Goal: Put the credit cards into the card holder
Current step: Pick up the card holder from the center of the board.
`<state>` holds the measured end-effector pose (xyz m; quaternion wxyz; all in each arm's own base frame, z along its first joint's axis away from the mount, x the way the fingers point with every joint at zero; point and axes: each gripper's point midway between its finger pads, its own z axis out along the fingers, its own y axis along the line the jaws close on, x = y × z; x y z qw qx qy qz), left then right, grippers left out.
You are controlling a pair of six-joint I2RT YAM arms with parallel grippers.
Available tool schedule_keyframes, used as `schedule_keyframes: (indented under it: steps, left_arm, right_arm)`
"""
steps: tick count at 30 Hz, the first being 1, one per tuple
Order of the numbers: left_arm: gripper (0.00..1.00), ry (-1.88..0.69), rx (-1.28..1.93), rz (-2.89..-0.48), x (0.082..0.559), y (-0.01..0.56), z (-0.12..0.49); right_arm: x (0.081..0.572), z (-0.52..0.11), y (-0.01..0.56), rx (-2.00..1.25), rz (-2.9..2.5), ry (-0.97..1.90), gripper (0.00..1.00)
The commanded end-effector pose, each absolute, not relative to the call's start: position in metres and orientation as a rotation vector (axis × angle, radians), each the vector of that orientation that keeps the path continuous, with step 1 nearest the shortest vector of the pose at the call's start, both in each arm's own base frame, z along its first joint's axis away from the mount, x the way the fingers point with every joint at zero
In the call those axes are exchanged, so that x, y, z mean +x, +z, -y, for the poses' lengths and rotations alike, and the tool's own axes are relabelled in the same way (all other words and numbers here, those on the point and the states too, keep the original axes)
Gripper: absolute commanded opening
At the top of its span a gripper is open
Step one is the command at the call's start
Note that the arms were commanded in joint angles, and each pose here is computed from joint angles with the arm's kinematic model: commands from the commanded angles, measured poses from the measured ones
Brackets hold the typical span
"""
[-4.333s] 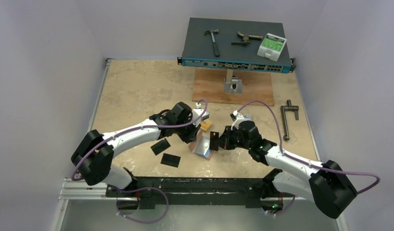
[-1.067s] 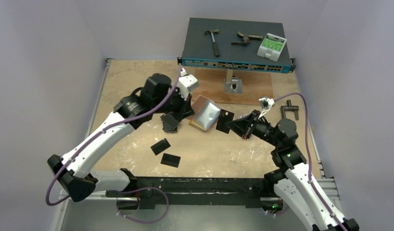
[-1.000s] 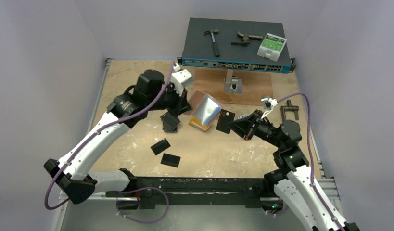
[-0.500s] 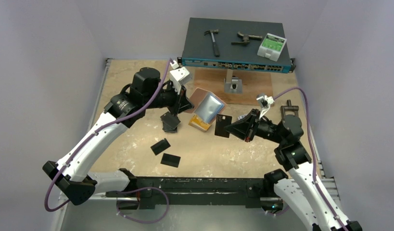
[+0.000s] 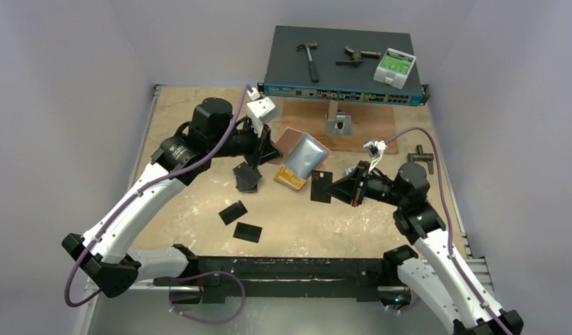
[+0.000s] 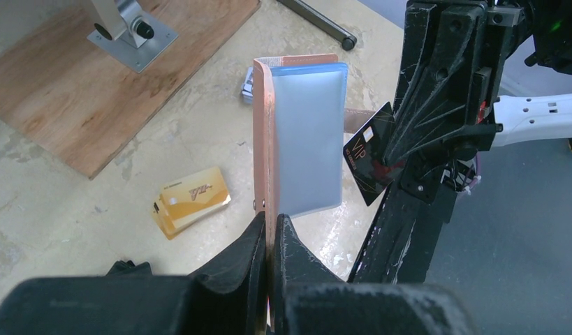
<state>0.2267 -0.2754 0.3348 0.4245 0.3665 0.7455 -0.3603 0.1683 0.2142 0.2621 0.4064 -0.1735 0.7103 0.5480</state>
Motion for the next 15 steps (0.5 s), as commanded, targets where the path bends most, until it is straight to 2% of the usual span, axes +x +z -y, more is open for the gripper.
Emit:
schedule_keyframes:
  steps: [1,15]
  left_arm:
    - [0.00,-0.934,0.921,-1.775,0.2235,0.3537,0.2786]
    - [0.00,-0.932,0.908,-1.782,0.2228,0.3522,0.2771]
  right_arm:
    - [0.1700,-0.2140,0.2649,-0.454,-1.766,1.366,0.00]
    - [0.1630,-0.2132,0.2652,-0.484,-1.756,1.373,0.00]
